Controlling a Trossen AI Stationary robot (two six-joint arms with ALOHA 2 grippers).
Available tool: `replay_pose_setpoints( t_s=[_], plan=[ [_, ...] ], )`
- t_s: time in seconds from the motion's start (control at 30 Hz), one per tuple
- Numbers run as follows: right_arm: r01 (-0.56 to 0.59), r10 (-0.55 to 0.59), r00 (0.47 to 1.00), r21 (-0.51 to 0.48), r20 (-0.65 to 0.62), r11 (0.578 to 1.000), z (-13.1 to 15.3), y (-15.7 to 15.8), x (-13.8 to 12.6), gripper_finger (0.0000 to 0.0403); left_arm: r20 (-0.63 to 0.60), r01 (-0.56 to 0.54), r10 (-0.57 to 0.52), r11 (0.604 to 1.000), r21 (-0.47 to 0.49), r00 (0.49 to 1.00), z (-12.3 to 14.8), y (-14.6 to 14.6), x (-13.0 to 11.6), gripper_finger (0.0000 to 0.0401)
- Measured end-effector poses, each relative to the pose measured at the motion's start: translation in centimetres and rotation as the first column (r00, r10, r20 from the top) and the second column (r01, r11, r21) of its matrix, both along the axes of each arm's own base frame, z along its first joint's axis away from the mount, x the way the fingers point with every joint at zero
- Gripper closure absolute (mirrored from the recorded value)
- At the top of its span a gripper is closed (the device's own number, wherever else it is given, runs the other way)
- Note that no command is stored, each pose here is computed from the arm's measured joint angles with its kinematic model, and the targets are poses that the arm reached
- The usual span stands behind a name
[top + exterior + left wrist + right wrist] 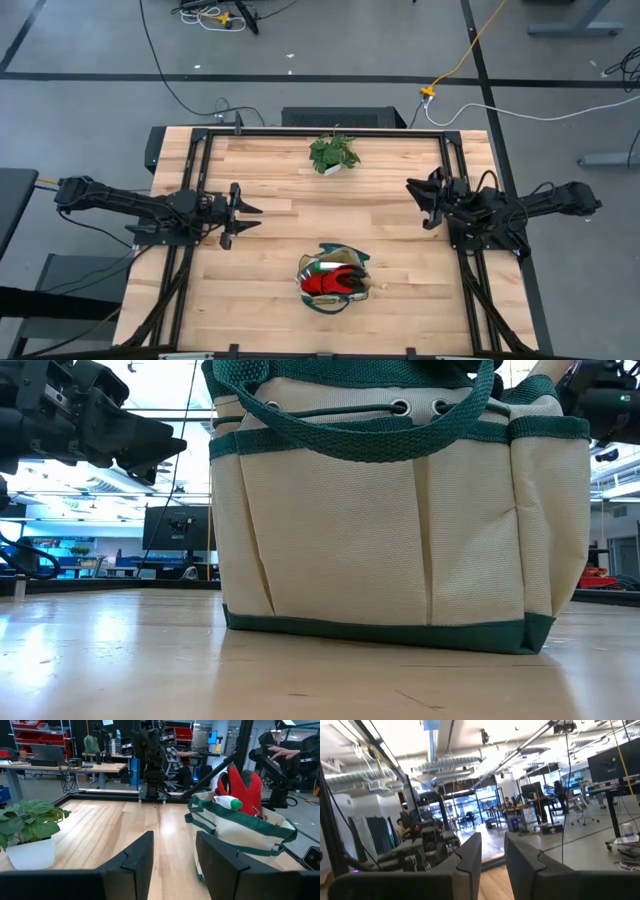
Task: Pick & Place Garden tools in Gardening bag
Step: Return to home position
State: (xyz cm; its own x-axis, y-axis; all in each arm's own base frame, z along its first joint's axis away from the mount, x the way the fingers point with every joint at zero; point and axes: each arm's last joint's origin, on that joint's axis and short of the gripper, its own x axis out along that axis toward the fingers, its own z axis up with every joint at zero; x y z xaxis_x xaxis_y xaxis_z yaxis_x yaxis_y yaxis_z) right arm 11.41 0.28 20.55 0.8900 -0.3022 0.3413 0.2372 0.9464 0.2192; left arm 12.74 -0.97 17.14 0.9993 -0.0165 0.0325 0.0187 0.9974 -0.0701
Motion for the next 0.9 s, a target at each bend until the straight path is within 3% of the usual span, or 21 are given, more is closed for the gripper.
replay_pose_setpoints(
  t_s=[0.57, 0.9],
  plan=[
    [-0.001, -0.001, 0.991, 0.017, 0.131, 1.0, 1.1, -0.3, -2.3, 0.0319, 0.031, 0.0, 0.0, 1.0, -0.003, 1.0, 0.3, 0.0, -0.4, 0.0247],
    [0.001, -0.006, 0.98, 0.027, 0.198, 1.0, 1.4, -0.5, -3.5, 0.0319, 0.286, 0.004, 0.003, 1.0, -0.027, 0.958, 2.7, 0.2, -2.6, 0.0247]
  ],
)
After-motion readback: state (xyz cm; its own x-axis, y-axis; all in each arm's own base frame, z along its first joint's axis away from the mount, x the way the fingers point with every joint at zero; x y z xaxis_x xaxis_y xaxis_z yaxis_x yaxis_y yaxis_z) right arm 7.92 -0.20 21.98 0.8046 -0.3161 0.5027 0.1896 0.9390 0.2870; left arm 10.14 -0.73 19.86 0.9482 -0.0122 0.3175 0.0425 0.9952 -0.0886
